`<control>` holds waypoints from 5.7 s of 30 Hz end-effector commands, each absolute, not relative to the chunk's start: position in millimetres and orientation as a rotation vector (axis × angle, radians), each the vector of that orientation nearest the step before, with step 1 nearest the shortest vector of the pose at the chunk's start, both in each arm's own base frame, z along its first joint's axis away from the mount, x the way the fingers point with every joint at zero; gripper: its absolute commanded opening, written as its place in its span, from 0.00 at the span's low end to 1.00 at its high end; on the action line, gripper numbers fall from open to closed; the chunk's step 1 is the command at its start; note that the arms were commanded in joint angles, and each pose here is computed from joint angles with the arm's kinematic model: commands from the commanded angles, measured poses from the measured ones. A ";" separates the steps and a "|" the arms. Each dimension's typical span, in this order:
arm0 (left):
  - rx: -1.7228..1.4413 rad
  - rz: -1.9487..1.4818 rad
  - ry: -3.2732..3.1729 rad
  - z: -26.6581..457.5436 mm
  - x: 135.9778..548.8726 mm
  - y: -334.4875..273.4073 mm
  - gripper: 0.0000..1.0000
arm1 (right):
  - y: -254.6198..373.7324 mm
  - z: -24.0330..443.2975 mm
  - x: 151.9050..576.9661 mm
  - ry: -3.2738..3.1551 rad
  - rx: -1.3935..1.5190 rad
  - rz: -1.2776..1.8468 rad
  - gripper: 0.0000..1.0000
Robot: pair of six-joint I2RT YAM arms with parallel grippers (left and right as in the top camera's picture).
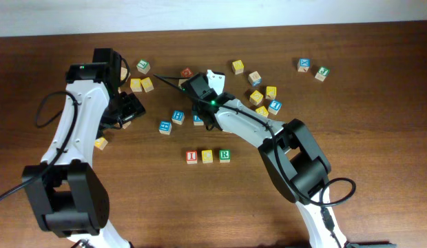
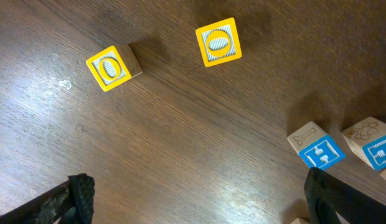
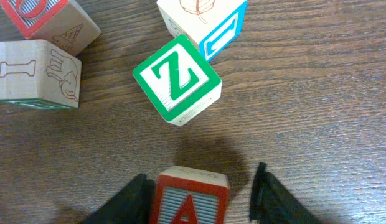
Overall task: Spell out ICRA
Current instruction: 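Lower the right gripper onto the red A block and grasp it, then carry the red A block forward and set it right of green R, then open the right gripper and lift it away from the row, then bring both grippers to the row ends and push the blocks together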
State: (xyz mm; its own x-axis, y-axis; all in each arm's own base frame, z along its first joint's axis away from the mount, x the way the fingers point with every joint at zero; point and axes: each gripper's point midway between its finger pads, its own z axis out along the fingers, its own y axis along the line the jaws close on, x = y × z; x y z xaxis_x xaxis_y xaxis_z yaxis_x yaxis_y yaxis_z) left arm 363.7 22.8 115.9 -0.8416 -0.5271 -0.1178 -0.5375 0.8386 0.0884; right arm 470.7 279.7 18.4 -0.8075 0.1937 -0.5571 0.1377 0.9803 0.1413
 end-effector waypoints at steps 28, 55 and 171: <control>-0.833 0.191 2.926 117.9 362.7 24.7 0.99 | 234.5 206.4 433.0 2.405 0.134 0.159 0.27; -0.833 0.191 2.925 117.9 362.7 24.7 0.99 | 153.5 82.6 316.5 2.829 -0.151 0.241 0.28; -0.172 -0.022 3.149 113.8 333.0 -99.8 0.54 | 17.9 179.0 286.8 3.071 0.428 0.139 0.40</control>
State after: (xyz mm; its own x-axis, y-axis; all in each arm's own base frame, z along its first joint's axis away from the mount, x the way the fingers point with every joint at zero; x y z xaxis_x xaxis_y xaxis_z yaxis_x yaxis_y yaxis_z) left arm 327.6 -118.3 113.8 -0.9971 -0.0606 0.0466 -0.0646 0.9939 -0.0897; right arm 291.5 18.0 192.7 -0.9602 0.2722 -0.0629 0.2654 0.9590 0.0992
